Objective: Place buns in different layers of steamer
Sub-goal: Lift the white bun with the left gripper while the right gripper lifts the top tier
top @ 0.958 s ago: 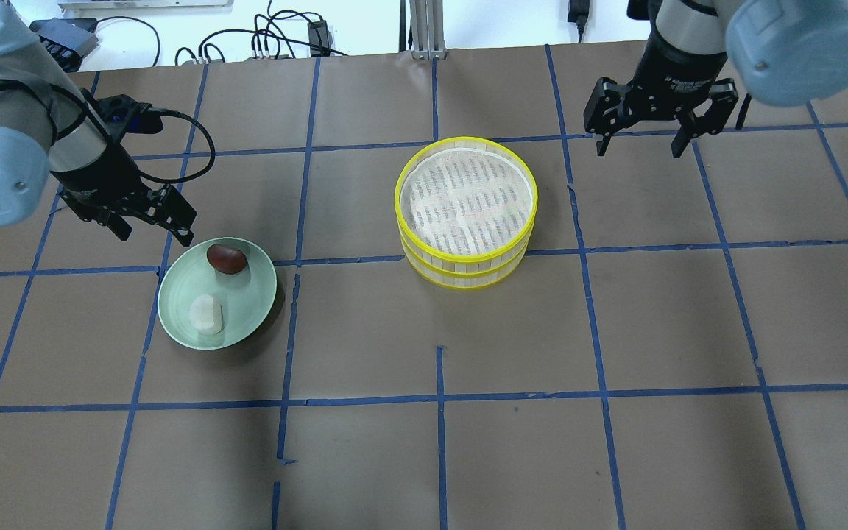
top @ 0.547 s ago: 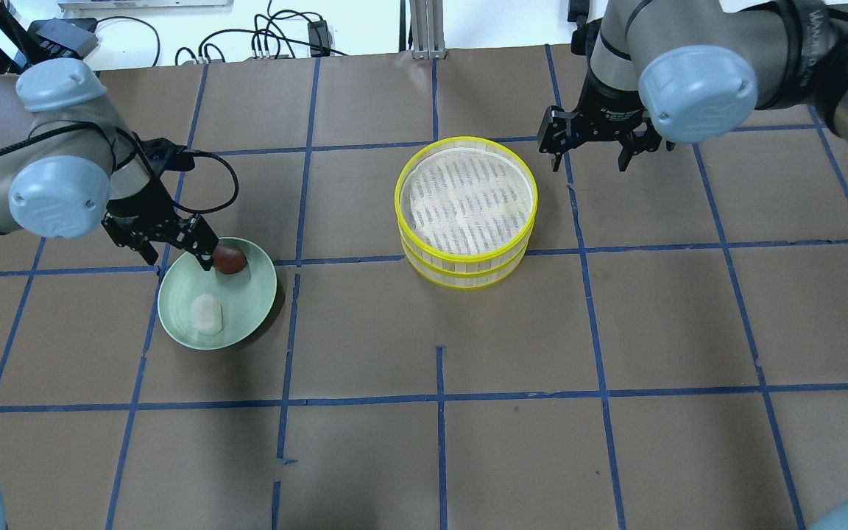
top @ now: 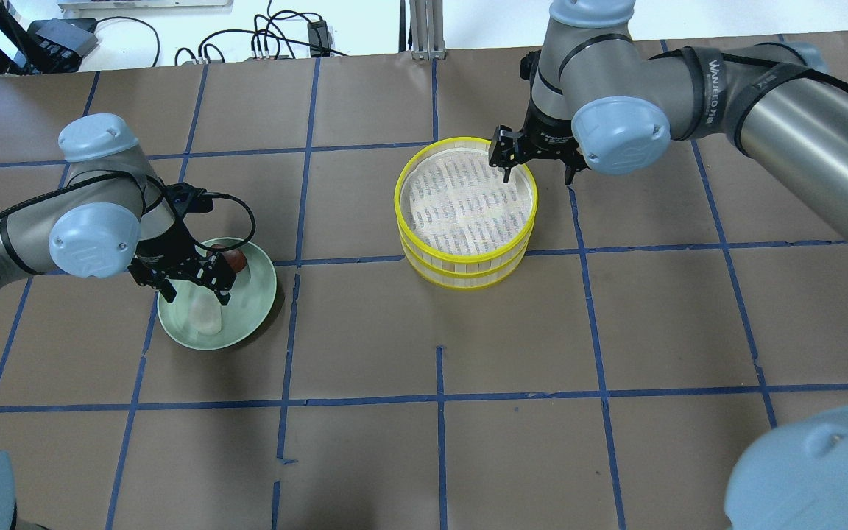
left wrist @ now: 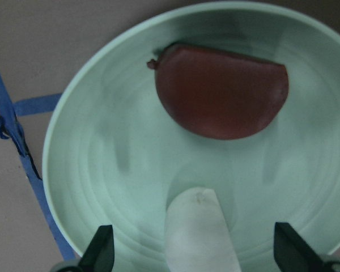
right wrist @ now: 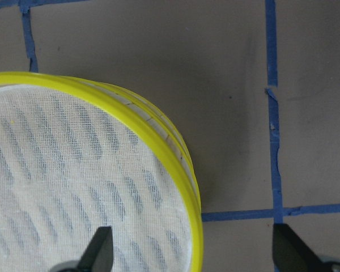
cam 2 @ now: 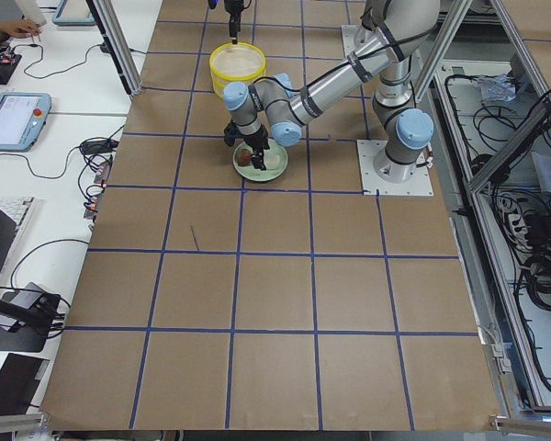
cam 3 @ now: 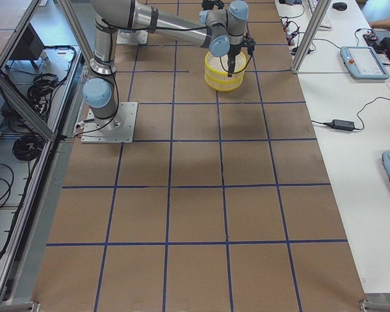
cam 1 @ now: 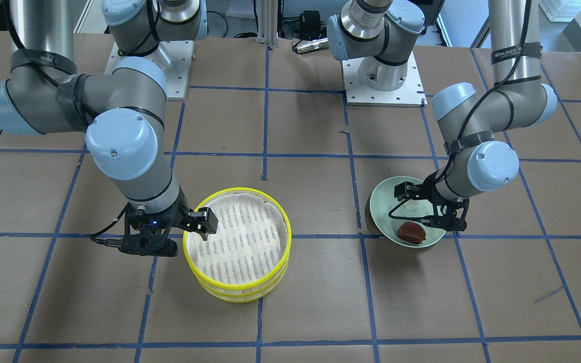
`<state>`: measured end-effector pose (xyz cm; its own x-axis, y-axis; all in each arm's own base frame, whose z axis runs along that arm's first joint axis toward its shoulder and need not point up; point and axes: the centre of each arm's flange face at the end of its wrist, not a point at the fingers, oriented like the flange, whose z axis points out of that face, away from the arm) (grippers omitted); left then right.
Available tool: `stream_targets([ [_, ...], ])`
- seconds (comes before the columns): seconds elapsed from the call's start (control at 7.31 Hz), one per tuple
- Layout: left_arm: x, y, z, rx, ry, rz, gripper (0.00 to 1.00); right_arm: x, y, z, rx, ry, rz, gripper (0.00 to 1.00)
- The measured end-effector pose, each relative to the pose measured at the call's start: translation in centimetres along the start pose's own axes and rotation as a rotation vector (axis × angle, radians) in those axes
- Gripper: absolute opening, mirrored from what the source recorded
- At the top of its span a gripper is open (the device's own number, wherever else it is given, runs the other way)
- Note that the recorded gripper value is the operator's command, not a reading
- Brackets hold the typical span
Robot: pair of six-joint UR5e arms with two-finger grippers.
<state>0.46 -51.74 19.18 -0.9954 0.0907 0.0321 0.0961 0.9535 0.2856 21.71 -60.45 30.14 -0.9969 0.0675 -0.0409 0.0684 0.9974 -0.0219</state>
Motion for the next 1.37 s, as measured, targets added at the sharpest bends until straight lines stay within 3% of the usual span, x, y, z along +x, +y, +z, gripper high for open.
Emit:
stream_targets([
  [0.14,0.2,0.3,0.6,-0.011,0.006,-0.017,0.29,-0.7,0.0,1.0,0.004,-0.004,-0.002,0.14],
  [0.27,0.3,0.4,0.8,-0.015,0.01,-0.024,0.16,-0.9,0.1,2.1,-0.002,-0.004,-0.003,0.1],
  [0.55,0.3,0.4,0.4,0.0,0.011,-0.029,0.17,-0.8,0.4,3.5,-0.018,0.009,-0.001,0.05],
  [0.68,0.5,0.2,-1.6,0.04,-0.004,-0.03,0.17,-0.8,0.4,3.4,-0.016,0.012,-0.001,0.05],
  [0.82,1.1,0.2,-5.6,0.094,-0.022,-0.033,0.17,-0.7,0.5,3.0,-0.011,0.011,0.001,0.05],
  [1.09,2.8,1.3,-14.2,0.14,-0.026,-0.034,0.2,-0.6,1.4,0.8,-0.011,0.009,0.001,0.05],
  [1.37,6.8,2.7,-21.1,0.184,0.009,-0.024,0.2,0.7,3.0,-4.5,-0.031,0.01,-0.009,0.05],
])
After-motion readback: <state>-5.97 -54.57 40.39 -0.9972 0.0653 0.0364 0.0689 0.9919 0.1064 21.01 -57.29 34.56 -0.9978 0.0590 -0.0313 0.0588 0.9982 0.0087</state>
